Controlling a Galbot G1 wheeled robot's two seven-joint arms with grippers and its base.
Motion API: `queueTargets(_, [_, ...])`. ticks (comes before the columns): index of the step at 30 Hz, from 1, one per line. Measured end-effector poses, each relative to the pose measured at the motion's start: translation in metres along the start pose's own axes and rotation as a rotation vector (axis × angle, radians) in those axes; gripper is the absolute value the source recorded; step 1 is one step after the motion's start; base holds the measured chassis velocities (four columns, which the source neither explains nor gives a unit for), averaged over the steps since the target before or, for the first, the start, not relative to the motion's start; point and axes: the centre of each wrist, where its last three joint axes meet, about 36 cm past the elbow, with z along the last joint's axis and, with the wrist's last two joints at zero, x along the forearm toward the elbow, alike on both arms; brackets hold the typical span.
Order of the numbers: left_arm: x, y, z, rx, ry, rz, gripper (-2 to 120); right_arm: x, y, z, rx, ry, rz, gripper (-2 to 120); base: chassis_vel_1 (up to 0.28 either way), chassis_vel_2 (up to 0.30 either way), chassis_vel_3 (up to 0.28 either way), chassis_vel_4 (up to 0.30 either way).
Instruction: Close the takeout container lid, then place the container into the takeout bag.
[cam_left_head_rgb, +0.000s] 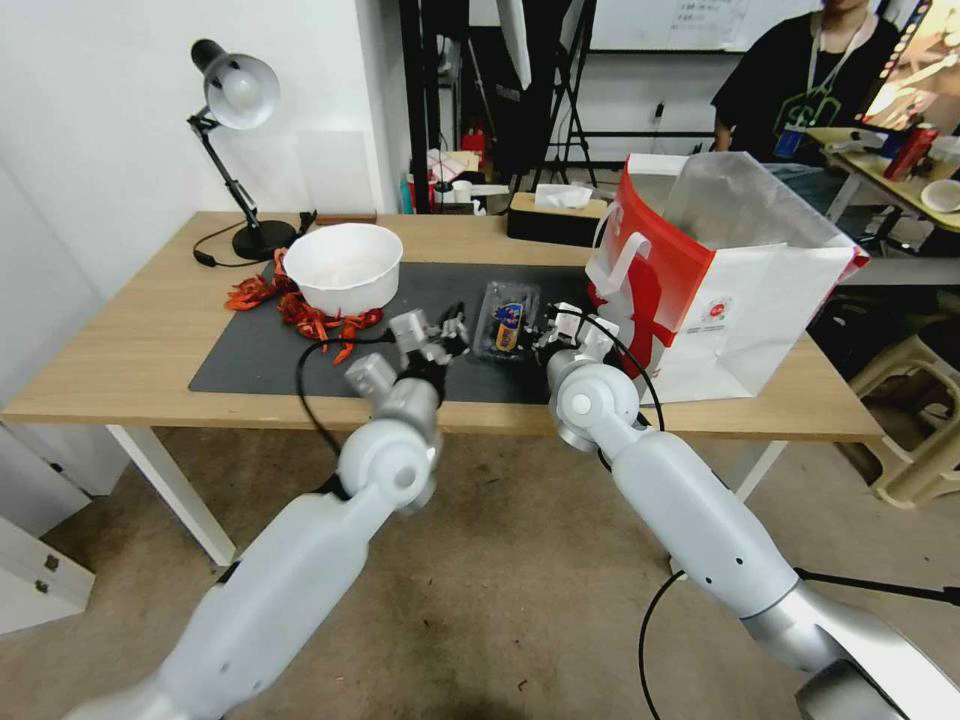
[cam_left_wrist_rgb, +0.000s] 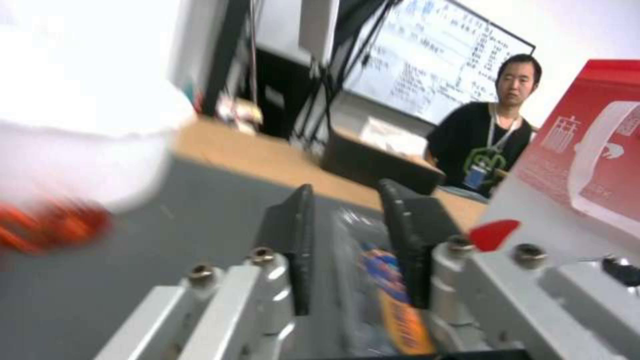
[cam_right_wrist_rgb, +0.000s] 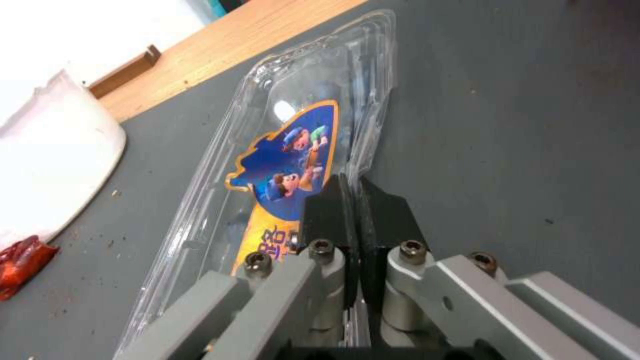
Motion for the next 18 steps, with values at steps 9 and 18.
queueTargets(9, [0.048,0.043,-0.010,-0.286,-0.100,-0.036,62,0.002,0.000,0.001,0.007,-0.007,-0.002,0,0.000,0.000,0.000,0.000])
queueTargets(18, [0.086,0.067,0.003,-0.391,-0.133,-0.115,95,0.004,-0.003,0.001,0.005,-0.013,-0.003,0,0.000,0.000,0.000,0.000])
